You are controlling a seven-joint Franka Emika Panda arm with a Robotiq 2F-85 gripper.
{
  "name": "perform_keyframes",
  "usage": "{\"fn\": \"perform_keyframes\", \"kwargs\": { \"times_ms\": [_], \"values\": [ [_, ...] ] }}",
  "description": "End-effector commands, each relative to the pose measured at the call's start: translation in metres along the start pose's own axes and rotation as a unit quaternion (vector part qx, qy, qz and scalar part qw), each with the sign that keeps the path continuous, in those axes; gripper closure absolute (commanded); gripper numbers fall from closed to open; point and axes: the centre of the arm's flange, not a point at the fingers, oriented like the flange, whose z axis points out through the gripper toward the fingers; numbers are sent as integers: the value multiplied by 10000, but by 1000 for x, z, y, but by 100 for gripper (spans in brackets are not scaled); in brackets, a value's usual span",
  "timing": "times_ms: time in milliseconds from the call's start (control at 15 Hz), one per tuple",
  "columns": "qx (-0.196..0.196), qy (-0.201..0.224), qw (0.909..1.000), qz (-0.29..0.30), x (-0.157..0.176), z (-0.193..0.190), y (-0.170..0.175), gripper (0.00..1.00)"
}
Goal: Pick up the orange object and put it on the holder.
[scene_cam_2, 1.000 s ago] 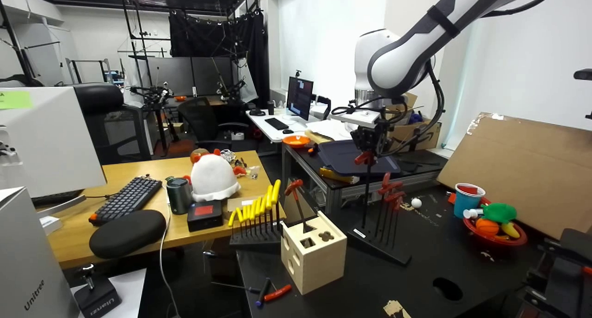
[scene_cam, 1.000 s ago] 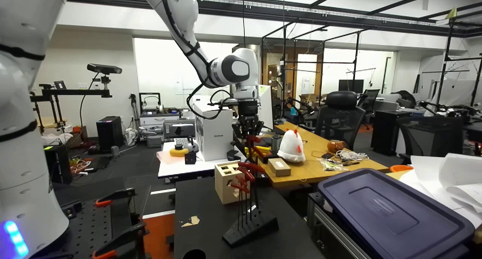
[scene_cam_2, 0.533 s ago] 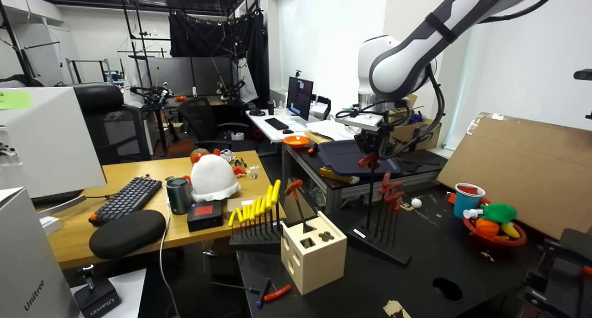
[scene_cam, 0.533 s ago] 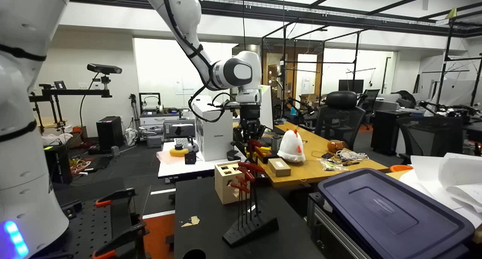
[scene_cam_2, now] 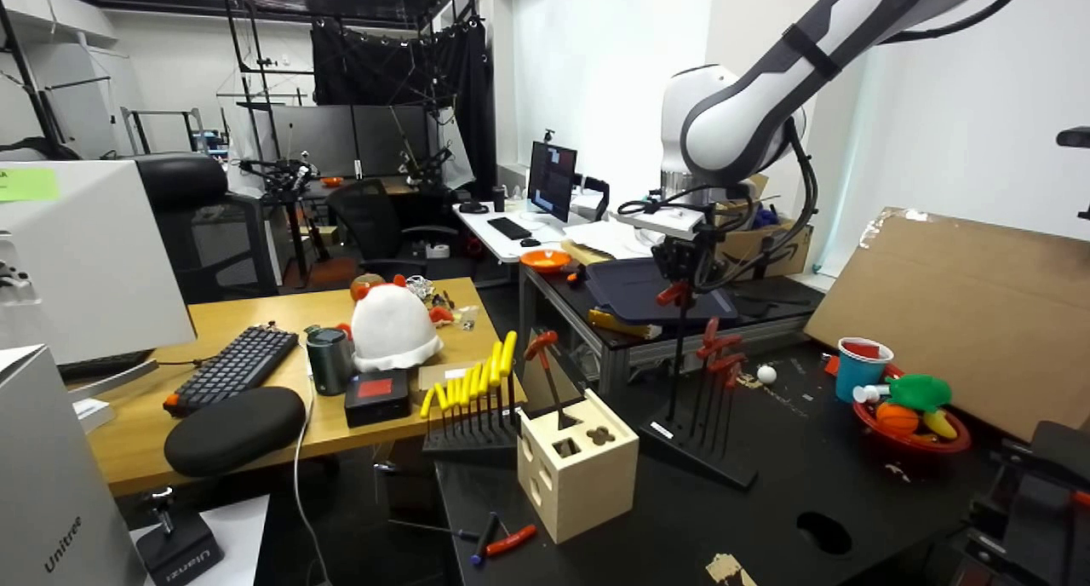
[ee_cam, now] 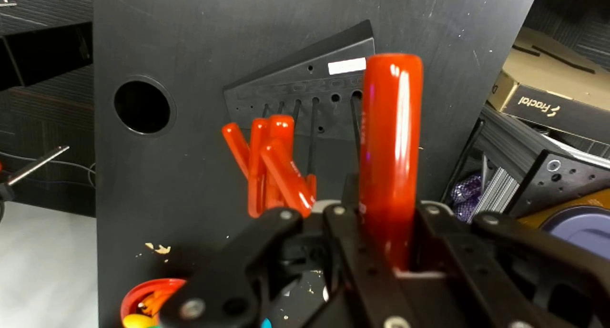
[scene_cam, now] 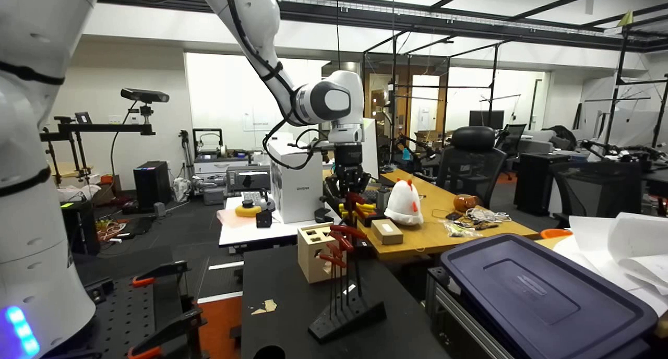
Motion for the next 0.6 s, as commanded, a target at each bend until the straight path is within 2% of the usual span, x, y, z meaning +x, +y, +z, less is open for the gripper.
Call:
{"fn": "perform_keyframes", "kwargs": {
  "times_ms": [0, 533],
  "values": [
    [170, -167, 9997, -2, 3, -9, -3, 95],
    [158, -332, 9992, 154, 5, 1, 0, 95]
  ]
}}
